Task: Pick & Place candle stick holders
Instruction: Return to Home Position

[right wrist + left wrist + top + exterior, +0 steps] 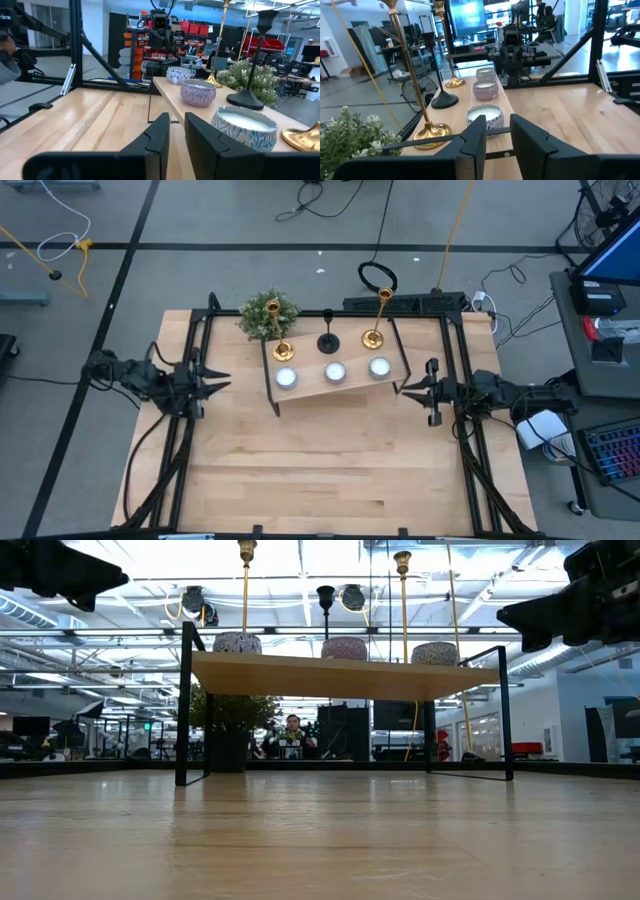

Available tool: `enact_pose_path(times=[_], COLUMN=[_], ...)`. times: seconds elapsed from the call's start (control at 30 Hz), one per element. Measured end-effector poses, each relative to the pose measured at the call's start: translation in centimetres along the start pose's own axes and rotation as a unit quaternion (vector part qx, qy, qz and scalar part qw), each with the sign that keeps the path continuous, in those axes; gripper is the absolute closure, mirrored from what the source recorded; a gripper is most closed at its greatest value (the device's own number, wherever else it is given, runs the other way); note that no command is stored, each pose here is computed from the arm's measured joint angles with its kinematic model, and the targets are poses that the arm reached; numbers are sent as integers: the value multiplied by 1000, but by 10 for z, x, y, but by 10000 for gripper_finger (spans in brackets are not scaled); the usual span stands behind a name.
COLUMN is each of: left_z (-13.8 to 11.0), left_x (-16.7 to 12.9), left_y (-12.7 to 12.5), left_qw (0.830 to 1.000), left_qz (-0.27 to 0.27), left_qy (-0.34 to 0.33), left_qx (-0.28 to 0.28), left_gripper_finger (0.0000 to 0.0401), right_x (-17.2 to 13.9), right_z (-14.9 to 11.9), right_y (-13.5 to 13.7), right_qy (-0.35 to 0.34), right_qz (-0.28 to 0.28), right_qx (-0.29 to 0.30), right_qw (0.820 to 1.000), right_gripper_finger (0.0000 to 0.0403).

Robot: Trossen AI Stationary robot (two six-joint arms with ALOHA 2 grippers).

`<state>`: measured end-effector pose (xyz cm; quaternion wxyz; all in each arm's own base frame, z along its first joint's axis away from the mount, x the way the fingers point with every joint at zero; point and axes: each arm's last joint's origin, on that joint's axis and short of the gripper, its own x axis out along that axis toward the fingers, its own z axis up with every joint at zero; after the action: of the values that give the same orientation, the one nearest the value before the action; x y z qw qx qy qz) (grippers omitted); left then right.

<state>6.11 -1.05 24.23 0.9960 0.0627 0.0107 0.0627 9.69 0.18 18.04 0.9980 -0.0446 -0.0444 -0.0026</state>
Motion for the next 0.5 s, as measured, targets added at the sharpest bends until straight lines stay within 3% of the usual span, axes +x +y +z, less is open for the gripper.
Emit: enact_pose_path(times=[0.5], left_z=[-6], left_x=[6], left_y=[-6], left_qw=[999], left_qz=[-28], left_qy=[-25], left_qx=[-6], left_gripper_finger=[308], right_x=[-1], right_z=[-2], right_y=[0], right_qy=[-5], right_qz=[2], right_qx=[0], right_qw=[1000], right_gripper_finger=[348])
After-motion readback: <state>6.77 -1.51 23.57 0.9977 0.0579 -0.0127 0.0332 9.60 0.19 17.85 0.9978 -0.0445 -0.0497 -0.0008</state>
